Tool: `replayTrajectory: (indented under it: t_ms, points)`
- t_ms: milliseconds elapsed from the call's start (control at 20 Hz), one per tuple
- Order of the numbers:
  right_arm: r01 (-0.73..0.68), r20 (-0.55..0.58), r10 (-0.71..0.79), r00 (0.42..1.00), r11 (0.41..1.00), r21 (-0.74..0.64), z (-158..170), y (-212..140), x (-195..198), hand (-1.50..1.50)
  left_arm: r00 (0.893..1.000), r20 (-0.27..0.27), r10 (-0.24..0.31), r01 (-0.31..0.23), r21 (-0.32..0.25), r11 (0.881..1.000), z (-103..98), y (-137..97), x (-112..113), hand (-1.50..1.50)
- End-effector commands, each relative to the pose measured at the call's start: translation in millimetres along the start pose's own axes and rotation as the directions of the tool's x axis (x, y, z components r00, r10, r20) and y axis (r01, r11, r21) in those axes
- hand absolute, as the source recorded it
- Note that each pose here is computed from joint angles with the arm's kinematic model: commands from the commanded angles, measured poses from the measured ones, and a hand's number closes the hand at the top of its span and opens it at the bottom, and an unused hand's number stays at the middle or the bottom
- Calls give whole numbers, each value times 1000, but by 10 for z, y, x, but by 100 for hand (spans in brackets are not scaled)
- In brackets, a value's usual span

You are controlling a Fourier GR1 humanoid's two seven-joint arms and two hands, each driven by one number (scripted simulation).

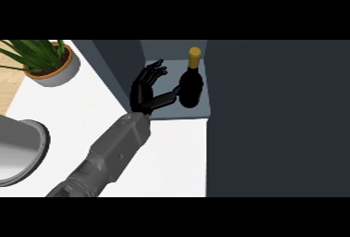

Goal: Pick up the wine, place it into the cabinet and close the cabinet

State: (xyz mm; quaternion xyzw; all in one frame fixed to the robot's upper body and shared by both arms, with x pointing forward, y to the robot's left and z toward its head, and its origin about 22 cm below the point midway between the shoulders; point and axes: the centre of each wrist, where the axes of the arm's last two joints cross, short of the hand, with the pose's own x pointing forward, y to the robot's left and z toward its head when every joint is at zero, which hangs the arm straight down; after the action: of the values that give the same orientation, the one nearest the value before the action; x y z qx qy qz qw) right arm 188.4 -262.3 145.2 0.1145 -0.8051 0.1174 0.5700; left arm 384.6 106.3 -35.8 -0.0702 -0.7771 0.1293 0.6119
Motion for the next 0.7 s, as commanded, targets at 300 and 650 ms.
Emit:
replayTrajectory:
  t_ms: [300,650]
  points:
    - [-14,-4,14,1000,1000,-14,116,143,79,-150,995,87,-39,34,51,998,220,15,-51,-150]
    - [-16,-1,16,1000,999,-30,63,-58,103,-150,999,50,6,0,-131,991,480,68,234,-150]
